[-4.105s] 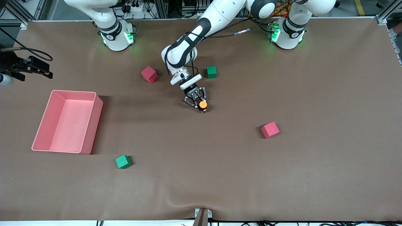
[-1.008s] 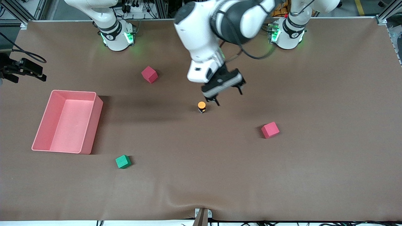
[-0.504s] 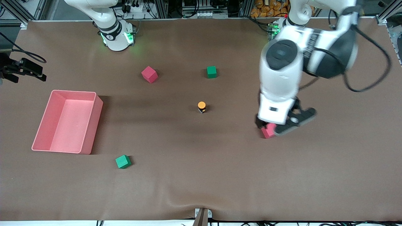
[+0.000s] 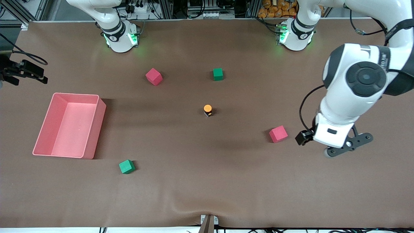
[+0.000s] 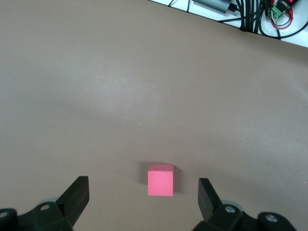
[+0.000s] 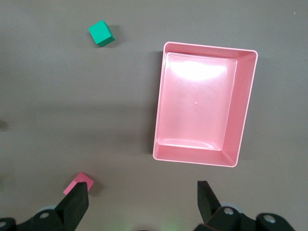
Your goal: Place and upright button with both arms
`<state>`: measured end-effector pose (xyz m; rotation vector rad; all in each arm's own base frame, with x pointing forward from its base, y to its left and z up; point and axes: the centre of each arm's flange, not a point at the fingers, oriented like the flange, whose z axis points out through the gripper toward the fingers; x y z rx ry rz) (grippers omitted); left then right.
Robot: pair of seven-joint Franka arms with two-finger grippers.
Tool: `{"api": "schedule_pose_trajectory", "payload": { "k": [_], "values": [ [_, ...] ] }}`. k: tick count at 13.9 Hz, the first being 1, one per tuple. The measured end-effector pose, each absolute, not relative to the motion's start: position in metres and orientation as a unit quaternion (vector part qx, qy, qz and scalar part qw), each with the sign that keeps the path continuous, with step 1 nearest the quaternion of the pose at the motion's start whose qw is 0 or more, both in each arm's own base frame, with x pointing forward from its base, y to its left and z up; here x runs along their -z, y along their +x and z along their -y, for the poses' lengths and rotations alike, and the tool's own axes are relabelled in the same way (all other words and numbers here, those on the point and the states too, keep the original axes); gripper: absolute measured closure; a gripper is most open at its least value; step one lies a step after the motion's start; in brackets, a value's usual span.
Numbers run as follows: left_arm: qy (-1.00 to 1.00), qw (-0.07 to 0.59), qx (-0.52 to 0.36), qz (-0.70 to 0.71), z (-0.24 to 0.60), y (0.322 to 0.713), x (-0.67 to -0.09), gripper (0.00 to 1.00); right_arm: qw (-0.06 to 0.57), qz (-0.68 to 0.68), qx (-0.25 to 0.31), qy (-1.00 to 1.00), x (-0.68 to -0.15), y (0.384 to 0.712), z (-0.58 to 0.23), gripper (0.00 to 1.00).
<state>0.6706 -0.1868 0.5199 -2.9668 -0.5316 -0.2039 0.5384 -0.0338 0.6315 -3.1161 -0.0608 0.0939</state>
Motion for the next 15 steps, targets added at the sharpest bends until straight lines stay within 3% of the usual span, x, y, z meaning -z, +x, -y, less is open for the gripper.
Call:
{"api": "schedule_pose_trajectory", "payload": {
  "k": [7, 15],
  "values": [
    [-0.986, 0.029, 0.057, 0.156, 0.148, 0.655, -0.562, 0.0, 0.012, 0.019, -0.03, -0.999, -0.631, 0.538, 0.034, 0.0],
    [-0.992, 0.015, 0.037, 0.119, 0.123, 0.547, -0.641, 0.0, 0.012, 0.02, -0.03, -0.999, -0.632, 0.538, 0.034, 0.0]
  ]
}}
